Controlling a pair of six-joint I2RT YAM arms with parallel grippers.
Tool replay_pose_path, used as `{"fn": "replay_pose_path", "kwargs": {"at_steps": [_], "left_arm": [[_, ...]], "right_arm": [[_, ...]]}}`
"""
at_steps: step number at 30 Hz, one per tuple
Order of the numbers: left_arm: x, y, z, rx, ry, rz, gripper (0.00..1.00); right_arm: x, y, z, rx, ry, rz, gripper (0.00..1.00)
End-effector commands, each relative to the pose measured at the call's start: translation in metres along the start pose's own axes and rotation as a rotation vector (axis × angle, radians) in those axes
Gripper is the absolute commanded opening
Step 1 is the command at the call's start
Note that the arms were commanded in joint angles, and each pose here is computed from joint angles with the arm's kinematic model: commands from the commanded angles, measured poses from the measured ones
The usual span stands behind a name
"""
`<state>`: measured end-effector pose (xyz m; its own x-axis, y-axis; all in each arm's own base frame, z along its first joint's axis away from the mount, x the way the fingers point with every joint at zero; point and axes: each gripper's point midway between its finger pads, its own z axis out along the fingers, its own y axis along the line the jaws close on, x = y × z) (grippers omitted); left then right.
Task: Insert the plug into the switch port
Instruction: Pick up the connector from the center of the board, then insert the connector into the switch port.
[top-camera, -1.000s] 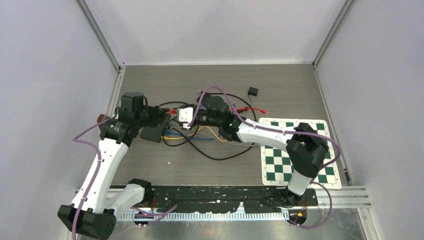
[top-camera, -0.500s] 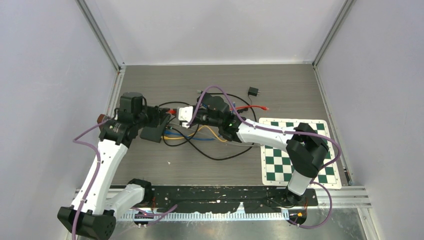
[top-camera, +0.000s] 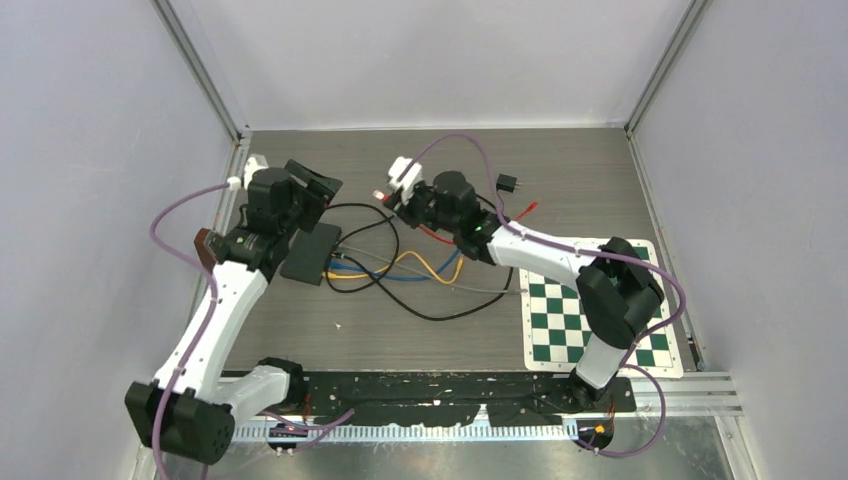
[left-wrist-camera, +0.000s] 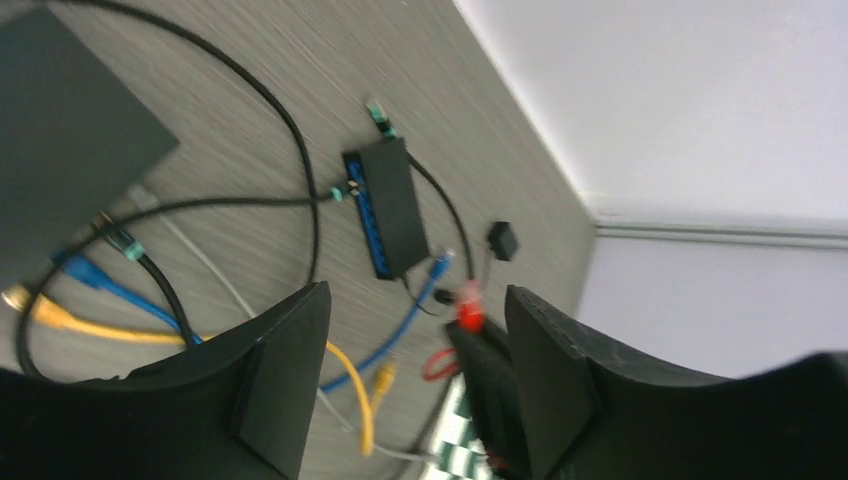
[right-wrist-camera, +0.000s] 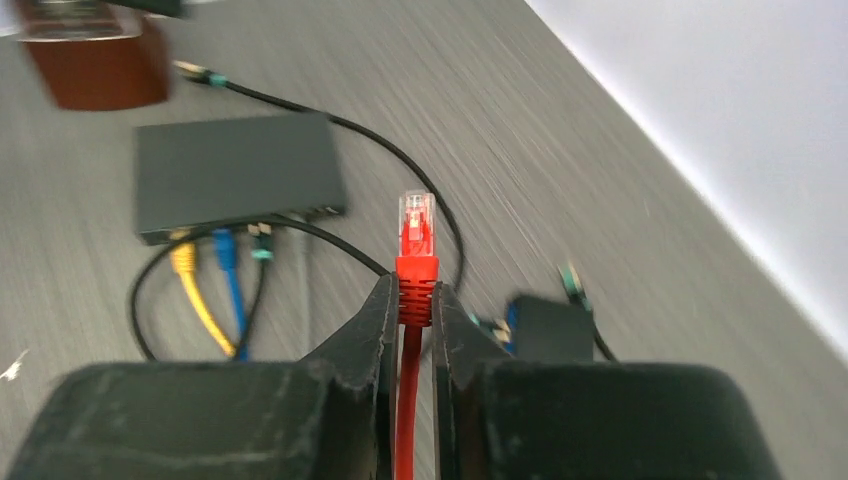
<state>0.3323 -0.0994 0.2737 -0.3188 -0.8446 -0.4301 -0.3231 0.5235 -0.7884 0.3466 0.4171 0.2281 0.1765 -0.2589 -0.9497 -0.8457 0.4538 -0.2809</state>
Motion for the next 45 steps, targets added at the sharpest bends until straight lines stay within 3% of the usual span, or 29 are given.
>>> {"fn": "replay_pose_path", "kwargs": {"at_steps": [1,4,10,18,28,36,45], "left_arm": [[-0.013,-0.004,0.043,0.024,-0.064,0.294,0.64],[-0.004,-0.012,0.073,0.06,-0.014,0.433,0.63],[0.021,-0.014,0.143,0.088,0.108,0.476,0.58],[0.055,-0.003,0.226,0.071,0.253,0.43,0.51],[0.076,0.019,0.269,0.015,0.359,0.411,0.51],[0.099,0.041,0.277,-0.012,0.437,0.347,0.51],[0.114,0.054,0.268,-0.001,0.5,0.361,0.51]], "right_arm": [[0.009,-0.057,-0.023,0.175,0.057,0.339,0.05],[0.03,-0.075,-0.03,0.246,0.123,0.451,0.05],[0.101,-0.089,-0.051,0.412,0.367,0.672,0.05],[0.17,-0.109,-0.063,0.571,0.581,0.76,0.05],[0.224,-0.124,-0.06,0.609,0.712,0.838,0.05],[0.228,-0.113,-0.046,0.539,0.696,0.91,0.05],[0.193,-0.123,-0.01,0.451,0.532,0.954,0.05]]}}
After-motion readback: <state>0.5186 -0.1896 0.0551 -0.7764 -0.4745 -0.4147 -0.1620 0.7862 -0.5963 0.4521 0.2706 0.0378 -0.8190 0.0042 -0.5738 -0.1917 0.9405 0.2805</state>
